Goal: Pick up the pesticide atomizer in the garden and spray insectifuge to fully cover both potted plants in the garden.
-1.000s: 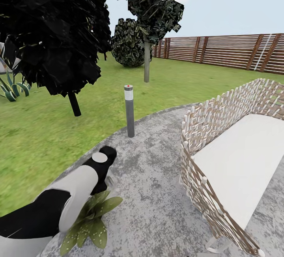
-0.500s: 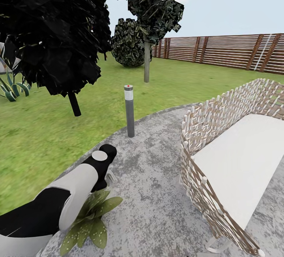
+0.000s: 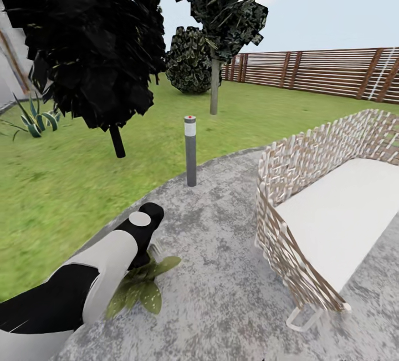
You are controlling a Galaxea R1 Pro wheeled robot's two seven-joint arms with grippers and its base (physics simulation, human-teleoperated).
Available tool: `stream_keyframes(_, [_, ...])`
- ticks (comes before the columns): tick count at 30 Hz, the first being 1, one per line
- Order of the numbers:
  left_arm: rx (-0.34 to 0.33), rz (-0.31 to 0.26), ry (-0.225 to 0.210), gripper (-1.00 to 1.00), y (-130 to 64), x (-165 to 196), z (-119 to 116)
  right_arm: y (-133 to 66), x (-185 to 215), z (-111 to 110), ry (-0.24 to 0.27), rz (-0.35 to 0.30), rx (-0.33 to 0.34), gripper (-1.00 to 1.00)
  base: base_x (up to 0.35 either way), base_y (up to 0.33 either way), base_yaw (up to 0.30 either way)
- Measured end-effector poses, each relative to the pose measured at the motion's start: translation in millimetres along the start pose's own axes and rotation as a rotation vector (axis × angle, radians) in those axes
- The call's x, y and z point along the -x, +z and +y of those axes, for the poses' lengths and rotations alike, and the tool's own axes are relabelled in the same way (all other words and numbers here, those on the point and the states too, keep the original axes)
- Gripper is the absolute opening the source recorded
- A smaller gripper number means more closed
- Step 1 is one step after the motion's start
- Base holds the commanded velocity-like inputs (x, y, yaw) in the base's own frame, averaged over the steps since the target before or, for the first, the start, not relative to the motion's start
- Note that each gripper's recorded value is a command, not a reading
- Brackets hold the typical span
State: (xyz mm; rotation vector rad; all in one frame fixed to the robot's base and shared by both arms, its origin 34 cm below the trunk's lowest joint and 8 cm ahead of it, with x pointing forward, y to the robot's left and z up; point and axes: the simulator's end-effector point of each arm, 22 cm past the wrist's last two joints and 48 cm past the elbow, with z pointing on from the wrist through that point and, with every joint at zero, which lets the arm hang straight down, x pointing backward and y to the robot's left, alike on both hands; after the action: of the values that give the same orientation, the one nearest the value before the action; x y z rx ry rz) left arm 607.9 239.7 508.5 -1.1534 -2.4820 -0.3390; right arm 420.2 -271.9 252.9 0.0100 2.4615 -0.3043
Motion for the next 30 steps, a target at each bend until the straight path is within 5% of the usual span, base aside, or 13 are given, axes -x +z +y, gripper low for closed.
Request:
stream_keyframes(17, [-0.015, -0.004, -0.015, -1.00, 5.7, -5.0, -1.7, -0.3, 3.0, -0.7, 0.002, -0.006, -0.002, 1.00, -0.298, -0.166, 0.274])
stream_keyframes(22, [-0.058, -0.118, -0.105, -1.00, 7.3, -3.5, 7.5, -0.4, 4.7, 0.0, -0.002, -0.011, 0.001, 1.00, -0.284, -0.199, 0.266])
stream_keyframes(26, [-0.046, -0.187, -0.224, -1.00, 27.3, -29.6, 29.6, -0.3, 7.4, 0.0, -0.005, -0.019, 0.004, 1.00, -0.291, -0.172, 0.127])
stream_keyframes(28, [-0.070, -0.273, -0.269, -1.00, 38.7, -33.2, 20.9, -0.2, 8.5, 0.4, -0.006, -0.023, 0.006, 1.00, -0.297, -0.149, 0.012])
stream_keyframes(30, [-0.091, -0.445, -0.292, -1.00, 25.8, -28.9, 15.7, 2.2, 22.0, 3.7, -0.023, -0.057, 0.020, 1.00, -0.301, -0.136, 0.002])
